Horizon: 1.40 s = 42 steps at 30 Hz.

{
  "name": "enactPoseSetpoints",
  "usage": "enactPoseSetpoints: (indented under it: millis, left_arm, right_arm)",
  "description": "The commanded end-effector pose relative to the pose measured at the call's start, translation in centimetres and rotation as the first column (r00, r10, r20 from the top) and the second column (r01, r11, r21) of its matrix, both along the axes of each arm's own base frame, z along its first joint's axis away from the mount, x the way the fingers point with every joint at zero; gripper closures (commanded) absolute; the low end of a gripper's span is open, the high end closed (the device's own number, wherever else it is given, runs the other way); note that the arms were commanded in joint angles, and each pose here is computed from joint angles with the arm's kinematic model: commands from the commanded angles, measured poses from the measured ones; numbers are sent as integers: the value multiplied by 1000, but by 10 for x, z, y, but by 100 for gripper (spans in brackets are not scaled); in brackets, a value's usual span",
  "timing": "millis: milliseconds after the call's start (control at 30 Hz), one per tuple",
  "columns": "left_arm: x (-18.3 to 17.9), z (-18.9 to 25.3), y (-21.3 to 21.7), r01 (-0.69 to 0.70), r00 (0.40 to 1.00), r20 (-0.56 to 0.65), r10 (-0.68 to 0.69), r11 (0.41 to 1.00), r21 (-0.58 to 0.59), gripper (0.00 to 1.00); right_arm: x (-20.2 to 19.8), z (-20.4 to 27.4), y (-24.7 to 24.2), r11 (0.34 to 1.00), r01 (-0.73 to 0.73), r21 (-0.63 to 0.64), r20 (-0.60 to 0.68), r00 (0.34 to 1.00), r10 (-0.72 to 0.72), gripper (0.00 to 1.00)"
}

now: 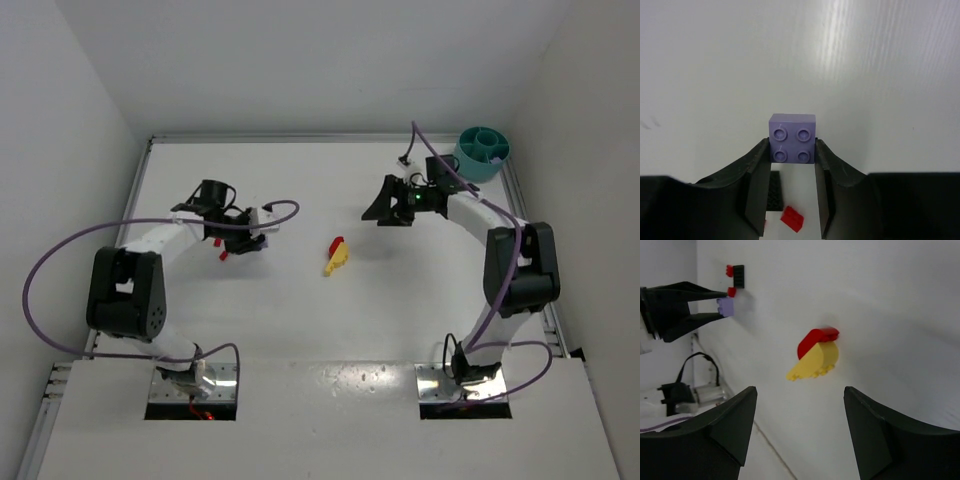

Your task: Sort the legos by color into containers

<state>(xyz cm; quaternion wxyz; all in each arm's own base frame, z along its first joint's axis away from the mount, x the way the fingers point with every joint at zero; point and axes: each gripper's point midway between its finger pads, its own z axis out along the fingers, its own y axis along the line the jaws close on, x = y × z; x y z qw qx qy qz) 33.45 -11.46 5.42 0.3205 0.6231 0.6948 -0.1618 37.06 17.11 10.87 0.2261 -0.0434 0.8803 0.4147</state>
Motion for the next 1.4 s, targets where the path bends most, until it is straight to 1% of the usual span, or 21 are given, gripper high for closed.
enactPoseSetpoints:
  millis: [0,33,100,133,167,233,300,333,367,500,533,667,700,867,967,1133,1233,1300,1333,1367]
  left_arm:
    - [10,68,-44,-5,993,116,30,978,-211,67]
    - [6,75,-57,1,993,113,26,973,-232,67]
    - [3,90,-73,-11,996,87,38,955,-297,67]
    - [5,106,-80,-5,995,96,38,946,-325,67]
    - [0,112,-88,-21,998,52,42,934,-356,67]
    - [-1,126,-102,0,998,53,23,916,-400,67]
    - [-1,129,-110,-9,998,47,31,911,-412,67]
    - [-3,131,-115,-1,999,46,22,908,-419,67]
    - [1,132,-115,-20,999,38,39,907,-421,67]
    - [8,142,-123,-31,998,41,56,889,-457,67]
    - [9,149,-128,-10,997,63,44,886,-464,67]
    - [7,149,-134,-11,997,63,46,887,-462,67]
    - [7,149,-134,-11,997,64,46,887,-462,67]
    - [5,145,-136,-13,997,57,44,890,-456,67]
    - [5,145,-136,-13,997,57,44,890,-456,67]
    - [3,136,-136,-20,997,53,47,899,-438,67]
    - [3,136,-136,-20,997,53,48,899,-438,67]
    - [4,137,-136,-9,997,69,44,898,-439,67]
    - [4,137,-136,-9,997,69,44,898,-439,67]
    - [5,134,-136,-13,997,61,44,900,-436,67]
  right_arm:
    - [2,28,38,985,-61,160,1,998,62,29]
    - [4,31,49,983,-89,161,15,996,88,29]
    - [7,33,60,983,-91,159,8,996,90,30]
    - [7,43,70,980,-111,167,24,994,109,30]
    - [10,41,75,981,-104,166,11,995,104,30]
    - [12,51,90,975,-130,180,42,991,125,32]
    - [14,64,100,970,-146,194,65,989,135,32]
    - [14,62,108,970,-155,187,67,987,145,32]
    - [12,67,113,968,-166,187,72,985,155,32]
    - [6,54,131,958,-206,199,39,978,203,32]
    - [2,54,136,955,-219,199,38,976,216,32]
    - [-7,49,151,944,-254,210,32,967,253,32]
    - [-4,54,152,943,-257,213,50,966,253,32]
    - [-9,59,163,930,-289,229,59,957,284,32]
    - [-11,63,164,923,-295,247,54,955,291,32]
    - [-15,77,164,914,-305,268,86,953,292,33]
    - [-19,81,164,902,-319,290,97,948,303,35]
    - [-26,84,169,890,-328,316,79,944,320,39]
    - [-26,84,169,890,-328,316,79,944,320,39]
    - [-30,86,172,882,-345,321,88,938,336,42]
